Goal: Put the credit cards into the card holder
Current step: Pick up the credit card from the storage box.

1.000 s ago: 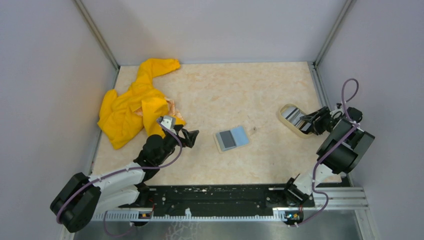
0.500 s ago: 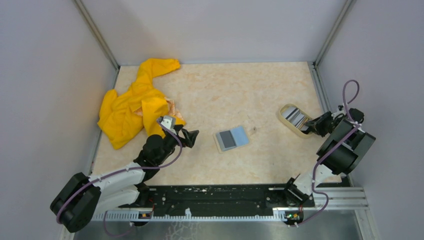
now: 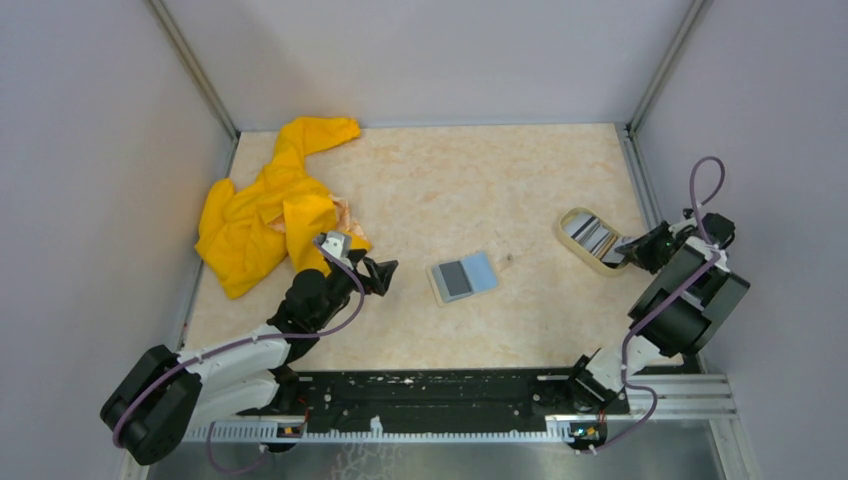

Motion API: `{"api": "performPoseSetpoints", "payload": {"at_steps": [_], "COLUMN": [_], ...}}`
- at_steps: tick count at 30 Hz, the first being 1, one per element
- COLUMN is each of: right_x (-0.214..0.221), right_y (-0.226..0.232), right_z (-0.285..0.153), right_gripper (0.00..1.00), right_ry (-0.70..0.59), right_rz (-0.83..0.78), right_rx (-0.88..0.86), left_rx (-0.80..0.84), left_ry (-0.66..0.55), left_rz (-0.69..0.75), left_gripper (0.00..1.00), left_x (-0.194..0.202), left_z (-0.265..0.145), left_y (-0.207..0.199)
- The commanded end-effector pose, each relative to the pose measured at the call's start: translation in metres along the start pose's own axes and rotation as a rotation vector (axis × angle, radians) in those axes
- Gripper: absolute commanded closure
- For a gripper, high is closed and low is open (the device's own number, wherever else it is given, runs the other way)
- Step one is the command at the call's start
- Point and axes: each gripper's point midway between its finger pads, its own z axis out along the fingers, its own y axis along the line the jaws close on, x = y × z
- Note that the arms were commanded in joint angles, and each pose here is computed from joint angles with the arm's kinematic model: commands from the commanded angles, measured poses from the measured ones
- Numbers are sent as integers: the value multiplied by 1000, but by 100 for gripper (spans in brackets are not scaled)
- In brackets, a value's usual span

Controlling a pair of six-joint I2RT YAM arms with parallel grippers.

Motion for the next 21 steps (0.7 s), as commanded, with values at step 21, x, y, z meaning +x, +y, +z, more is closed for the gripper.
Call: {"api": "performPoseSetpoints", "payload": {"at_steps": [21], "right_x": [-24], "right_y": [104], "right_z": [-74], "right_gripper": [100], "right_ry": [-130], "right_rz": [-385], "right_rx": [-397], "left_rx": [3], "left_ry": [-32], "left_rz": [3], "left_gripper": [6], "left_x": [-15], "left_z": [7], "left_y": [-4]}}
